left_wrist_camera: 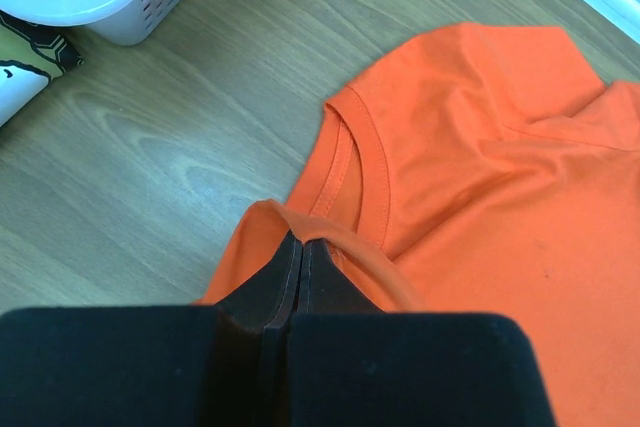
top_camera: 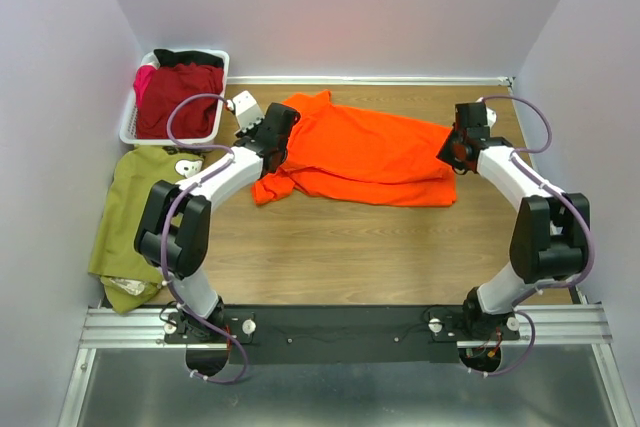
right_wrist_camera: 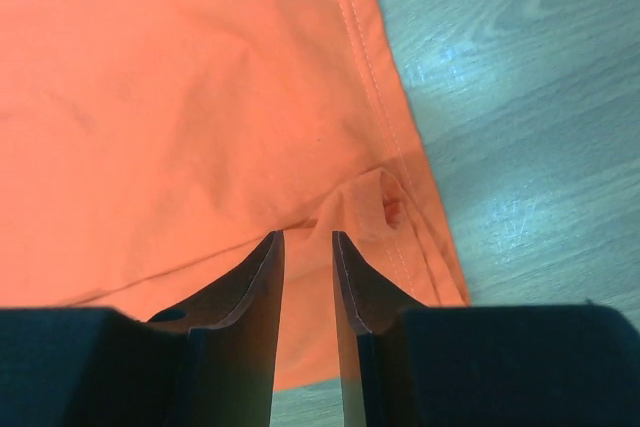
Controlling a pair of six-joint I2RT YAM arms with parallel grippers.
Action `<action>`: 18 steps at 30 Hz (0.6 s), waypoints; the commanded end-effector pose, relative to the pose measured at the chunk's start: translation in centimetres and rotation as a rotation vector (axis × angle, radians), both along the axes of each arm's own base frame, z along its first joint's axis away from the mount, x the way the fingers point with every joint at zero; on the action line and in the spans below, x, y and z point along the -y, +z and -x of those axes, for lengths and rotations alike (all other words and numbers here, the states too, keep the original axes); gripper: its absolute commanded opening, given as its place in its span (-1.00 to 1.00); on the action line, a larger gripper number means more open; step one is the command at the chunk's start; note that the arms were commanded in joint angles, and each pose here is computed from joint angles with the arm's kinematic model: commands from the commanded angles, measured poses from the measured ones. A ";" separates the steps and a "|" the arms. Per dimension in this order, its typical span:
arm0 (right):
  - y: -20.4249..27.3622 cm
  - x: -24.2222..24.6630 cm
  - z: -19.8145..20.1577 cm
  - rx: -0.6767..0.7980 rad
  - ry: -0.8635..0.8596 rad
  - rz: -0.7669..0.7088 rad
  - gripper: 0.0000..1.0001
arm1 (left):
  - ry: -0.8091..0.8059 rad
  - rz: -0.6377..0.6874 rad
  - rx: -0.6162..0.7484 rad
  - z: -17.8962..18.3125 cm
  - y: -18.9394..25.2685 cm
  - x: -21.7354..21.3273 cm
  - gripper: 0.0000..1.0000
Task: Fold and stack the t-shirts
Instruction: Flatten out the tshirt
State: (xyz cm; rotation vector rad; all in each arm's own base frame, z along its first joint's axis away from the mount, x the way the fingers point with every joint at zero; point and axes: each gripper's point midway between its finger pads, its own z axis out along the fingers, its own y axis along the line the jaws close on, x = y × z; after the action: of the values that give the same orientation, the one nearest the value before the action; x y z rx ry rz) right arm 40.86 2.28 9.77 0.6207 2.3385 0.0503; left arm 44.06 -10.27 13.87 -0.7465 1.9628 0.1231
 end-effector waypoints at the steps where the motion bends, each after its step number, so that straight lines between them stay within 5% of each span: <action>1: 0.7 0.8 0.4 0.033 -0.020 0.037 -0.31 | 0.012 -0.003 0.016 -1.0 0.3 -0.4 -1.00; 18: -3.6 1.9 1.4 -0.080 -0.044 0.108 -0.36 | 0.073 -0.023 0.000 -4.5 -0.6 -3.6 -1.00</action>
State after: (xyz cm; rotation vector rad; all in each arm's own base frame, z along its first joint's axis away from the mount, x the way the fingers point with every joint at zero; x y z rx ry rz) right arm 38.77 0.74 6.86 0.6452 2.3803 -0.0721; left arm 47.09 -7.04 12.79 -0.8079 1.9498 0.1894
